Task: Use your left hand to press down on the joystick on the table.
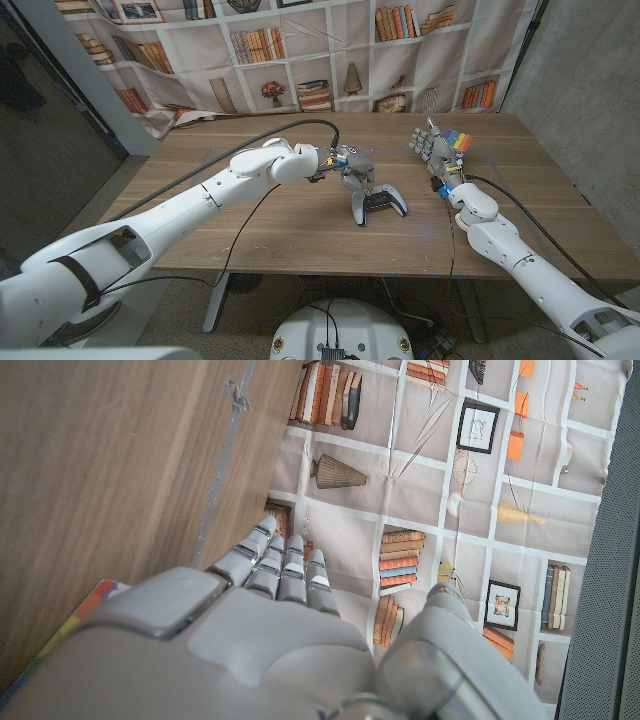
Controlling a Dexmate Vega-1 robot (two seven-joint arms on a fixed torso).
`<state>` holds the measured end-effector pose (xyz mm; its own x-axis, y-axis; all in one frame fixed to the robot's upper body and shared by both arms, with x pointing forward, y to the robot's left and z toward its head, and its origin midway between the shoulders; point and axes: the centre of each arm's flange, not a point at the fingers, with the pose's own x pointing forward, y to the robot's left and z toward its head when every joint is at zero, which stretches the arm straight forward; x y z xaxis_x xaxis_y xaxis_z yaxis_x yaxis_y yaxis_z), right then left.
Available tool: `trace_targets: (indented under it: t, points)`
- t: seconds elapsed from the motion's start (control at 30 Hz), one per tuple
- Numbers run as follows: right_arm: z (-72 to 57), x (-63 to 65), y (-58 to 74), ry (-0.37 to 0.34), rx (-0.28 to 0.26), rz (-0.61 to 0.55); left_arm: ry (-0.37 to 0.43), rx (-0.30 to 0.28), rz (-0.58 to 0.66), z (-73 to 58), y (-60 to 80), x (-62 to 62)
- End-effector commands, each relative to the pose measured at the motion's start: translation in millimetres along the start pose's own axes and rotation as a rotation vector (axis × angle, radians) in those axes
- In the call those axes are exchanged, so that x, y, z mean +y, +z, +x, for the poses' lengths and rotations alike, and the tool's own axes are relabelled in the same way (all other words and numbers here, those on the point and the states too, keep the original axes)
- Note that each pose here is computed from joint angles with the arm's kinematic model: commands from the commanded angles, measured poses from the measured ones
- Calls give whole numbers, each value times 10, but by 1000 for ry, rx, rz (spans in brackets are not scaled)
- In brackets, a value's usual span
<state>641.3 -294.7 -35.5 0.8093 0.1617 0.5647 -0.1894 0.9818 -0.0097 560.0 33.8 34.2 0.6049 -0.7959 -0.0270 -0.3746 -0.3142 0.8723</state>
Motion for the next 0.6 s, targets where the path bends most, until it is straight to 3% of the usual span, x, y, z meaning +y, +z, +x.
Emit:
trace_targets:
  t: [0.03, 0.6]
  points:
    - [-7, 2, -18, -3, 4, 3, -9, -5, -9, 5, -2, -21]
    - [-14, 1, -35, -2, 7, 4, -3, 1, -12, 29, -10, -79]
